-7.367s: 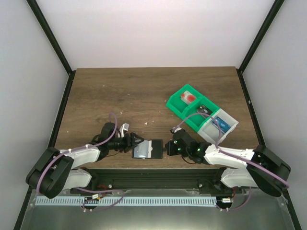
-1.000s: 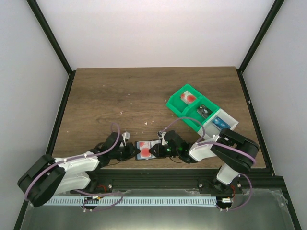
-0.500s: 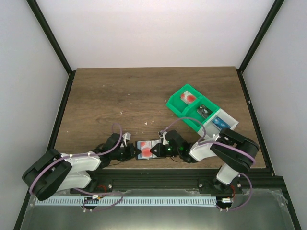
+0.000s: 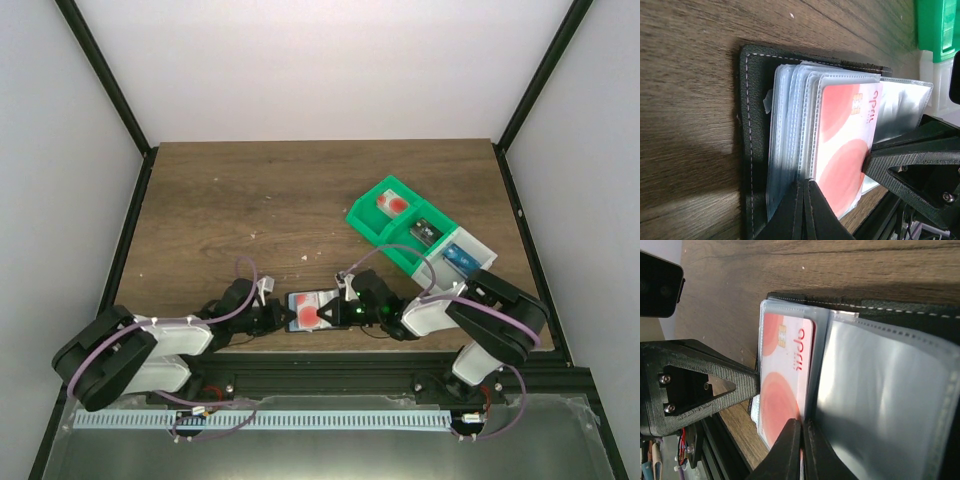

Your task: Take the credit cards out of the card holder

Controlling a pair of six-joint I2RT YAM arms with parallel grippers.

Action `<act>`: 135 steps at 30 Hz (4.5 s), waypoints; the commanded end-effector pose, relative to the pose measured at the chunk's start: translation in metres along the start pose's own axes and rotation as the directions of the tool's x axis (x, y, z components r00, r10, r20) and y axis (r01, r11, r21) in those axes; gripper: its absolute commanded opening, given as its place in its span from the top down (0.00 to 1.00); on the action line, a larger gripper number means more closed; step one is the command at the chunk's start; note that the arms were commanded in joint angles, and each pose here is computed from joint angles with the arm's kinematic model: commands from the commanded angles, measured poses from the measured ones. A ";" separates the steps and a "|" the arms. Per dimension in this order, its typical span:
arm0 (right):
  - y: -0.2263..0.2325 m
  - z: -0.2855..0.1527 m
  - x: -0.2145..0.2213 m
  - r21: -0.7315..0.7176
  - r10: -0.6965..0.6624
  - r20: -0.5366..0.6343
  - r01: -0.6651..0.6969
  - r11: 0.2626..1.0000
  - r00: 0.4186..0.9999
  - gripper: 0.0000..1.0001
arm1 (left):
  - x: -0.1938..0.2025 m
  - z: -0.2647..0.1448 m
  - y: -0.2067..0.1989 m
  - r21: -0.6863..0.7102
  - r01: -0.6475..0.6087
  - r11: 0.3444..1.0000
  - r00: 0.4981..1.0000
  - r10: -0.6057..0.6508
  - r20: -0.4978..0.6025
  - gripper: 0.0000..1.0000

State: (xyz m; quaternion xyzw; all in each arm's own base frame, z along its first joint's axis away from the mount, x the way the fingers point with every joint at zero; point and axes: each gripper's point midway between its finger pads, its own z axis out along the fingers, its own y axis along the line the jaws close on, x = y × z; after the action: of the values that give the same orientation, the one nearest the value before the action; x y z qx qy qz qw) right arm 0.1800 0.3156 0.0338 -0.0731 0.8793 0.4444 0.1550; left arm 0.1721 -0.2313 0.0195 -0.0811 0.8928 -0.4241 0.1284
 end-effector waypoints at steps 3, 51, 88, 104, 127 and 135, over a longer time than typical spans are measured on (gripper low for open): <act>-0.012 -0.007 0.000 0.028 -0.010 0.008 0.010 1.000 1.000 0.95 | 0.023 -0.003 0.056 -0.194 0.051 0.980 0.997 -0.060 -0.042 1.00; -0.007 -0.043 -0.004 -0.034 -0.055 -0.007 0.055 0.998 0.998 1.00 | -0.011 -0.025 -0.010 -0.037 -0.034 0.999 0.996 0.037 0.081 0.76; -0.014 -0.015 0.007 -0.100 -0.002 -0.103 -0.008 0.995 0.995 0.80 | 0.010 0.018 0.008 -0.050 -0.042 0.998 0.996 0.038 -0.081 1.00; -0.020 -0.035 0.002 -0.072 0.001 -0.057 -0.005 0.997 0.998 1.00 | 0.014 0.011 -0.002 0.012 -0.034 0.999 0.996 0.035 -0.082 0.99; 0.079 -0.126 0.023 -0.367 -0.324 -0.025 0.293 0.883 0.946 1.00 | 0.012 -0.070 -0.134 0.299 -0.431 0.851 0.885 0.464 -0.043 0.30; 0.110 -0.141 0.035 -0.538 -0.424 -0.026 0.345 0.769 0.905 1.00 | 0.039 -0.068 -0.136 0.420 -0.386 0.821 0.858 0.487 -0.165 0.48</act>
State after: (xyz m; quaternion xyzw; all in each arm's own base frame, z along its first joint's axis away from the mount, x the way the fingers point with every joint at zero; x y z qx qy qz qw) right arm 0.1033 0.2652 0.1637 -0.2744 0.7452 0.5853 0.1635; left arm 0.1365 -0.2703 0.1517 0.1778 0.8253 -0.5151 0.1479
